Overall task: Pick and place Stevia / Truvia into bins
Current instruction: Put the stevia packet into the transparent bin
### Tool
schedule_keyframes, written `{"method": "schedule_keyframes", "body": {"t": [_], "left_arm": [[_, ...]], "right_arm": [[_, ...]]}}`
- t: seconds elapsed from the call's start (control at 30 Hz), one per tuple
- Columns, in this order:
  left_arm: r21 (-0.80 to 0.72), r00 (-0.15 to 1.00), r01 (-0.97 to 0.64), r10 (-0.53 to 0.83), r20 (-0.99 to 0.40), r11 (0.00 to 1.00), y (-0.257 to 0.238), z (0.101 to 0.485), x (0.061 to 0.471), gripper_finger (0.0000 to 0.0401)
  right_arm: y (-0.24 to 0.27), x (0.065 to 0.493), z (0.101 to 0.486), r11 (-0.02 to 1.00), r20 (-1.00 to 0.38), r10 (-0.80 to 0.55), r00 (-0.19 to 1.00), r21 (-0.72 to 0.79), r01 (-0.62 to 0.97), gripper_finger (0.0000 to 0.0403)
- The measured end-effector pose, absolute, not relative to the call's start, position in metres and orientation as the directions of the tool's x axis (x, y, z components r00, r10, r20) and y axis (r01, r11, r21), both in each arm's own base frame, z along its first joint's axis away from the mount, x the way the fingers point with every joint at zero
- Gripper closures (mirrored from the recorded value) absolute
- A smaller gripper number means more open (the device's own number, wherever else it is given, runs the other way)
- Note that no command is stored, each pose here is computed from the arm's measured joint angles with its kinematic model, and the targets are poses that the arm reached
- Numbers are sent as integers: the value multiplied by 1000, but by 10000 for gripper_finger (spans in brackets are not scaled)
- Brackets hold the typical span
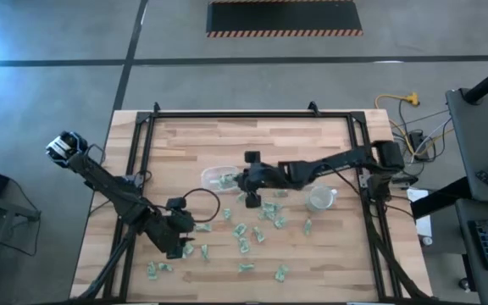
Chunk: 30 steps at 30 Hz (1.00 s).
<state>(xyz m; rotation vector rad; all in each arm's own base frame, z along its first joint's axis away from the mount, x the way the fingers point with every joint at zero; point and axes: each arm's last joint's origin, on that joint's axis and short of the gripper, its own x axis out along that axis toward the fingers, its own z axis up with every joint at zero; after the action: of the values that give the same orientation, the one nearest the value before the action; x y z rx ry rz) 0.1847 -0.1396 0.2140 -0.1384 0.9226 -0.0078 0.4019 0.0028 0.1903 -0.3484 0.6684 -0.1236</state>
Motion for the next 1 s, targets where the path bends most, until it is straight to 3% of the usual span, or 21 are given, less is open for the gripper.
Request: {"method": "schedule_keyframes", "body": {"t": [0.3, 0.7, 1.0], "left_arm": [[-142, 639, -57, -73, -765, 988, -141, 200, 187, 202], [-32, 606, -90, 29, -795, 995, -145, 178, 195, 202], [105, 527, -118, 152, -836, 987, -146, 146, 203, 202]], "right_arm": [[-27, 430, 169, 943, -629, -218, 746, -333, -5, 390], [-29, 429, 186, 946, -673, -217, 707, -324, -19, 276], [1, 405, 214, 945, -734, -169, 658, -311, -104, 255]]}}
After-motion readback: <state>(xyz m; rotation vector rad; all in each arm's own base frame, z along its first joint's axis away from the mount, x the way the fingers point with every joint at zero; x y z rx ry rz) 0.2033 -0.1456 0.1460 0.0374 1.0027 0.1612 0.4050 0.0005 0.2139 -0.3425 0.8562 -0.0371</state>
